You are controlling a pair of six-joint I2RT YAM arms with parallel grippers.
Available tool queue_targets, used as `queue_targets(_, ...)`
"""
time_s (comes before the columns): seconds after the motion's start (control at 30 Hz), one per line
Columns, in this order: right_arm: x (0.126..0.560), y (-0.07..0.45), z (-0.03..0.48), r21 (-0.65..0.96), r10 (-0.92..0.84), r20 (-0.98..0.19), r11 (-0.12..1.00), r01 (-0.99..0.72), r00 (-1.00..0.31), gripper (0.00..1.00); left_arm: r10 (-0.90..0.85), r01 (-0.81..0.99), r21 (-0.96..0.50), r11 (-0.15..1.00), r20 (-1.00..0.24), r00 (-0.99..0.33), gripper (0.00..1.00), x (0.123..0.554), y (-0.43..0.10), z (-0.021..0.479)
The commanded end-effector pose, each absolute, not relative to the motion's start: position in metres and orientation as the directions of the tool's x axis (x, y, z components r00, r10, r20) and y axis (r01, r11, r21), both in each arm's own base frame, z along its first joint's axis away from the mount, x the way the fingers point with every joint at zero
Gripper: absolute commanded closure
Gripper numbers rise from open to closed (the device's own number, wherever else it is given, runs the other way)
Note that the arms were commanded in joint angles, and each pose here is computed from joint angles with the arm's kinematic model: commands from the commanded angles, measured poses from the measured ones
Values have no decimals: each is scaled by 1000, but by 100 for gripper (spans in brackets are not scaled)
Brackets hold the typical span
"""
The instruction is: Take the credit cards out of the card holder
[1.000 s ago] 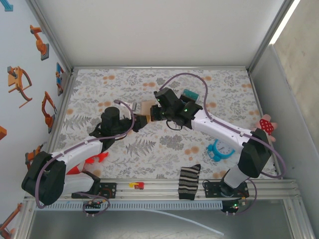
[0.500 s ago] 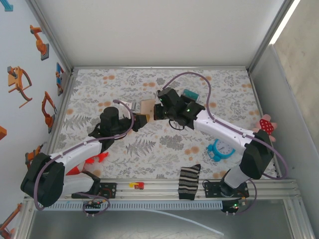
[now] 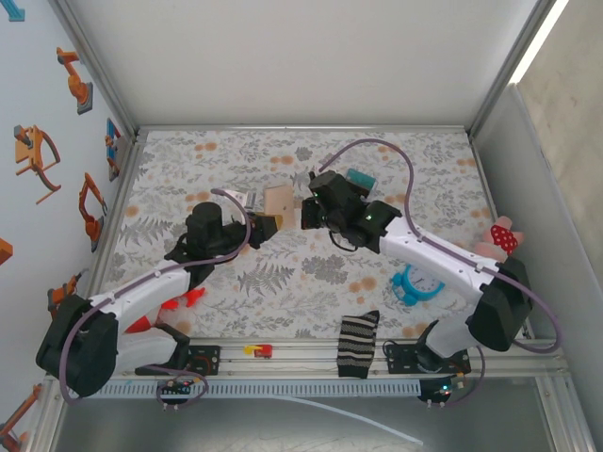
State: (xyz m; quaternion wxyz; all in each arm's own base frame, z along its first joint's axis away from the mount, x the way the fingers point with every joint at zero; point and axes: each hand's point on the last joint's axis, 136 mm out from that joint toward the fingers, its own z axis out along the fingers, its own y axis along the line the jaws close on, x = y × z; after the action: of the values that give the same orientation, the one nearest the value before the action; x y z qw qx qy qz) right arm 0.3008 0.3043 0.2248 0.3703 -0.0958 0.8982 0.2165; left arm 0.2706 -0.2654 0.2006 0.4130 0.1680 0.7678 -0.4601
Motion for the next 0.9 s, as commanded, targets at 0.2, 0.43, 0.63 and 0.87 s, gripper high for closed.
queue_targets(0.2,311,301,239,333,34,-765,876,-350,-643,100,-131,709,-535,459,-830,-542,100,257,-265,231)
queue_targets(0.43,317,292,237,340,46,-765,876,-342,-642,100,-116,743,-515,427,-846,-520,100,246,-265,242)
queue_targets(0.63,314,307,234,405,41,-759,811,-423,-649,100,-96,786,-506,356,-856,-508,100,233,-270,254)
queue_targets(0.87,311,300,239,510,109,-744,730,-455,-659,74,-83,824,-477,306,-876,-476,100,221,-270,265)
